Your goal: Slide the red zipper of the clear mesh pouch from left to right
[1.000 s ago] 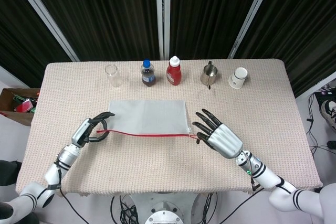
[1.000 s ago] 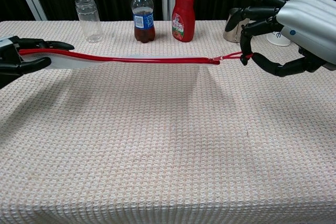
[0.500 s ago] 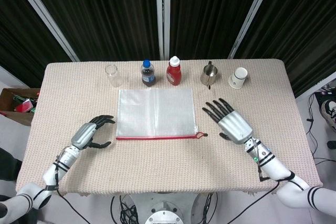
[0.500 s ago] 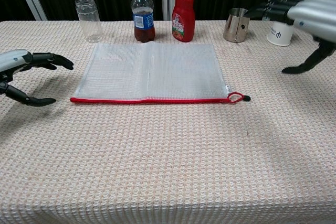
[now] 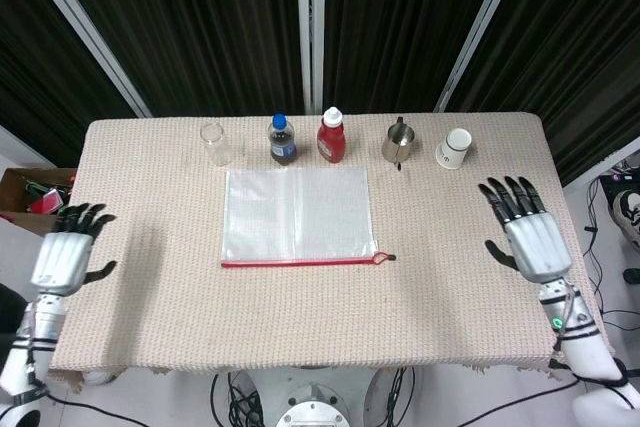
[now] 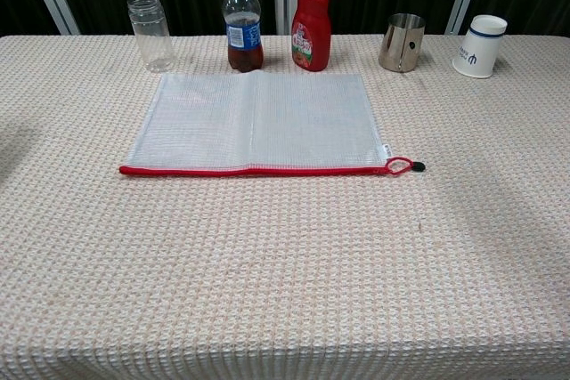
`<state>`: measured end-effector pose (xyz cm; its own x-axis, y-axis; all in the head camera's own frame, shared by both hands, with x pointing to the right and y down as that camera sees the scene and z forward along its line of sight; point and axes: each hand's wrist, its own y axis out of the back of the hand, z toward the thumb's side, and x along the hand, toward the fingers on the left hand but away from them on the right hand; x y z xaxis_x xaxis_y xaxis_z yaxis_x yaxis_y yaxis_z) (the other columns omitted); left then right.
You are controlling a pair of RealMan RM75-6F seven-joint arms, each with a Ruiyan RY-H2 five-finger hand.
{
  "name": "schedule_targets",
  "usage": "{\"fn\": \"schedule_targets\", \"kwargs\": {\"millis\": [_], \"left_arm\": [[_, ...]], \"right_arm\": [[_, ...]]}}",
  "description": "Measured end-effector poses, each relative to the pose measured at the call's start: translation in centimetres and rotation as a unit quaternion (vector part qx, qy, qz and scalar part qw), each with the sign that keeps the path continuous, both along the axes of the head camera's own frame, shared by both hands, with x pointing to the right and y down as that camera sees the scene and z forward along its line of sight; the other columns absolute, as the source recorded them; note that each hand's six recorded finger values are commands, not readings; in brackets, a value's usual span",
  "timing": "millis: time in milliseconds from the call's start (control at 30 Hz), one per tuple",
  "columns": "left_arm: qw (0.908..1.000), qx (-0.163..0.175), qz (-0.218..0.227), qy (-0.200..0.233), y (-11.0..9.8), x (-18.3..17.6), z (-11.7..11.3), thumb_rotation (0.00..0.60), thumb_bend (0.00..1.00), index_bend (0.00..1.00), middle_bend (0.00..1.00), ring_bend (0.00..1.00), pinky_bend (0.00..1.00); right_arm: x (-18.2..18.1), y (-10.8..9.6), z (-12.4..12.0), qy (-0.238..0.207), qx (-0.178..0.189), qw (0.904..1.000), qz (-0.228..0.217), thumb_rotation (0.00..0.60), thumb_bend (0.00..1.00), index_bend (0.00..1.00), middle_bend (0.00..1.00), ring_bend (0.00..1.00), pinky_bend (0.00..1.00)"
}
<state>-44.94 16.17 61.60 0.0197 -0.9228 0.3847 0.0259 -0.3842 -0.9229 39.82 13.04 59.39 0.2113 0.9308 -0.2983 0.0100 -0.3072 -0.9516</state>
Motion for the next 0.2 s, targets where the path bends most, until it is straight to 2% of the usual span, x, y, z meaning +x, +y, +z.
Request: {"fn": "schedule_targets", "kwargs": {"millis": [100, 200], "left_arm": [[0.9993, 0.01, -0.036, -0.007, 1.9, -1.7, -2.3, 0.6, 0.16, 0.23, 0.14, 0.1, 0.13], [0.9982, 0.015, -0.058, 0.0, 3.7, -2.2, -3.6, 0.6, 0.16, 0.23, 0.14, 0.1, 0.13]], "right_arm": [[2.6, 2.4, -1.2, -0.012, -0.006, 0.9988, 0.048, 0.6, 0.18, 0.0, 0.06, 0.0, 0.0], [4.4, 4.4, -2.0, -0.026, -0.013, 0.9963, 0.08, 0.6, 0.19, 0.0, 0.06, 0.0, 0.0]]}}
